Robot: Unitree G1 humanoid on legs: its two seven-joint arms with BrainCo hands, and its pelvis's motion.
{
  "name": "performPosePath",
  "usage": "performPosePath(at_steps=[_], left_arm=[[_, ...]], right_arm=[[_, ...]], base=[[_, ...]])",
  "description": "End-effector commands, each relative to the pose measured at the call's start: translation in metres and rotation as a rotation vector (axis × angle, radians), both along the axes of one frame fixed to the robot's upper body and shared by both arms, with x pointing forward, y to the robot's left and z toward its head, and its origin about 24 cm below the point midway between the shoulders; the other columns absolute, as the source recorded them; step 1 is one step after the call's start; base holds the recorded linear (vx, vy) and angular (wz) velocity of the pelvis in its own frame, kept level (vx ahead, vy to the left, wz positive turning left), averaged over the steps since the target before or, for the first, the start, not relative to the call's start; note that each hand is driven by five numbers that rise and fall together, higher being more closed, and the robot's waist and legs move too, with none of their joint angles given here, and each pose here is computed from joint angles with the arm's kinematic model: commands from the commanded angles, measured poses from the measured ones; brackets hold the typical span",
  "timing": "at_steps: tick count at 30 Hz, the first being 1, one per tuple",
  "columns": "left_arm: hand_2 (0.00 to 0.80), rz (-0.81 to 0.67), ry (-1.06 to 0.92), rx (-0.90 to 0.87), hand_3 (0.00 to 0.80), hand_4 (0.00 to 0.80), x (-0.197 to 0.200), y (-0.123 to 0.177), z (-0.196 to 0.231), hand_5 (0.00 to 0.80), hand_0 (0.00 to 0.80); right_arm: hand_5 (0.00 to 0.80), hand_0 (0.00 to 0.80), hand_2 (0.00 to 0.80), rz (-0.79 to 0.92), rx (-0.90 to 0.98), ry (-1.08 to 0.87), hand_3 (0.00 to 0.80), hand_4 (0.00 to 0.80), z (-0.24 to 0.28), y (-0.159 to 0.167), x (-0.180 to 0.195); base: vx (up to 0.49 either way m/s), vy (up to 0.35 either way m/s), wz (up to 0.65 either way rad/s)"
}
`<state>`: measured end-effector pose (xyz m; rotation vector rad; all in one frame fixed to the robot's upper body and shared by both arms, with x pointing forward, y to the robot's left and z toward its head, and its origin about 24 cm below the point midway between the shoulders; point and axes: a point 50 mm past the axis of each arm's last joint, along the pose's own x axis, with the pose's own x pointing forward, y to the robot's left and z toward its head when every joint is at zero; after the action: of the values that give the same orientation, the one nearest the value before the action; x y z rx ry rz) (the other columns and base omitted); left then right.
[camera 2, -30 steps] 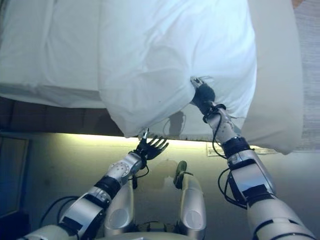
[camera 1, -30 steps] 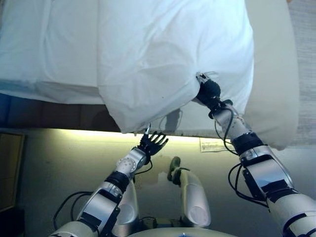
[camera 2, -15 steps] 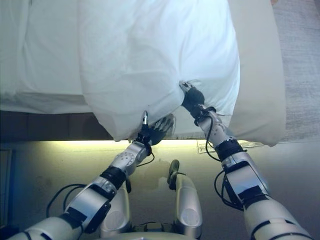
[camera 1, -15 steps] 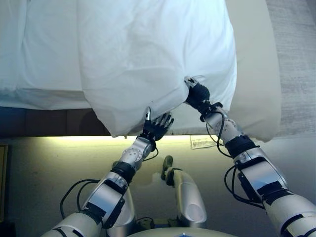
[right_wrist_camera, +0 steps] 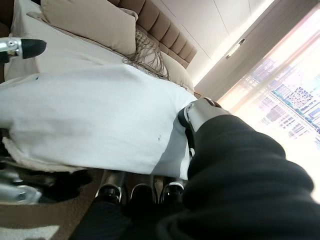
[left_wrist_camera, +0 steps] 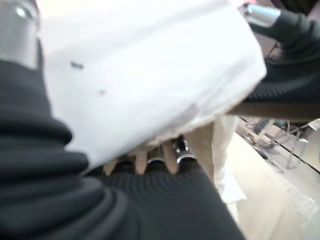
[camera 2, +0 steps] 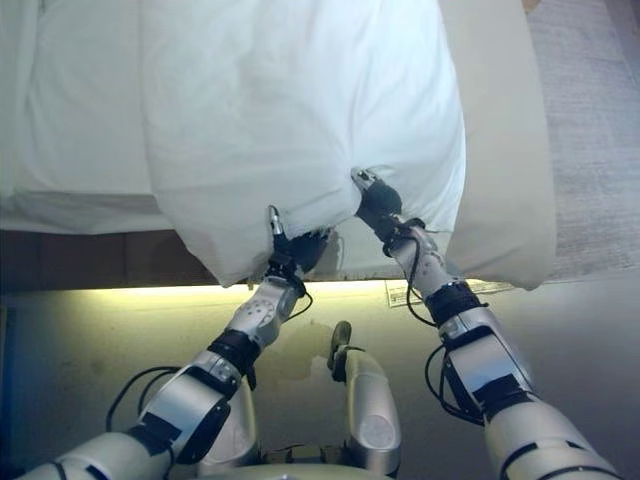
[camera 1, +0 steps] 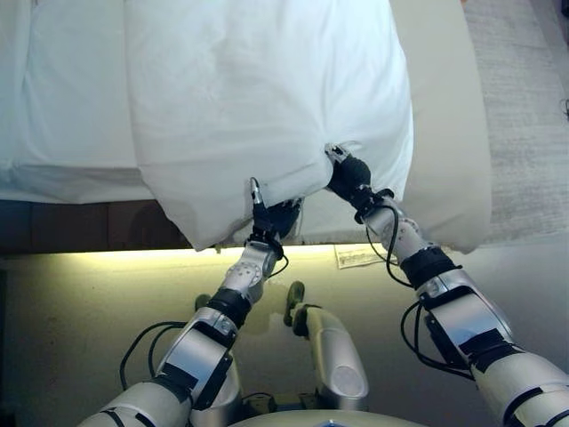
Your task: Make the bed neatly
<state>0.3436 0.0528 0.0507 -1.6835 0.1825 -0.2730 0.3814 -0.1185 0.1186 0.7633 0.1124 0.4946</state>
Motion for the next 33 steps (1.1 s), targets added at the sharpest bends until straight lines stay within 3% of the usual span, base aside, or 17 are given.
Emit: performPosePath(at_steps=[1,8,9,11,12,14,15,16,25,33], left_arm=[[0.000,-0.011,-0.149,-0.125,0.000,0.000,0.002,-0.025,0.037,0.000,0.000],[0.000,0.084,-0.110,-0.087,0.000,0.000,0.007,-0.004,0.029,0.000,0.000],[0.163,0.099,-0.103,-0.084,0.163,0.163,0.007,-0.001,0.028,0.163,0.163],[0.643,0.134,-0.085,-0.072,0.643,0.643,0.009,0.006,0.027,0.643,0.643],[0.800,0.143,-0.082,-0.070,0.800,0.800,0.010,0.009,0.027,0.800,0.800],[0.800,0.162,-0.075,-0.063,0.800,0.800,0.011,0.015,0.026,0.800,0.800],[0.800,0.173,-0.071,-0.059,0.800,0.800,0.011,0.017,0.025,0.800,0.800],[0.800,0.186,-0.064,-0.057,0.800,0.800,0.011,0.019,0.024,0.800,0.800],[0.800,0.293,0.017,-0.038,0.800,0.800,0.000,0.048,-0.003,0.800,0.800],[0.800,0.442,0.116,-0.017,0.800,0.800,-0.026,0.095,-0.043,0.800,0.800]], right_arm=[[0.800,0.800,0.800,0.138,0.062,-0.175,0.800,0.800,0.026,0.018,-0.012],[0.800,0.800,0.800,0.117,0.021,-0.125,0.800,0.800,0.012,0.010,-0.012],[0.800,0.800,0.800,0.115,0.017,-0.119,0.800,0.800,0.010,0.009,-0.012],[0.800,0.800,0.800,0.109,-0.003,-0.103,0.800,0.800,0.006,0.008,-0.013],[0.800,0.800,0.800,0.109,-0.011,-0.095,0.800,0.800,0.004,0.007,-0.013],[0.800,0.800,0.800,0.101,-0.041,-0.065,0.800,0.800,-0.002,0.006,-0.014],[0.100,0.100,0.100,0.099,-0.057,-0.047,0.100,0.100,-0.006,0.005,-0.014],[0.000,0.000,0.000,0.097,-0.066,-0.021,0.000,0.000,-0.011,0.004,-0.015],[0.000,0.000,0.000,0.137,-0.231,0.187,0.000,0.000,-0.074,-0.003,-0.041],[0.000,0.000,0.000,0.225,-0.313,0.547,0.000,0.000,-0.181,-0.032,-0.125]], base=[[0.000,0.000,0.00],[-0.002,0.052,0.02],[0.006,0.060,0.03],[-0.004,0.057,0.03],[-0.017,0.057,0.02],[-0.019,0.054,0.04],[-0.014,0.050,0.04],[-0.008,0.044,0.03],[0.005,0.048,0.06],[0.064,0.088,0.04]])
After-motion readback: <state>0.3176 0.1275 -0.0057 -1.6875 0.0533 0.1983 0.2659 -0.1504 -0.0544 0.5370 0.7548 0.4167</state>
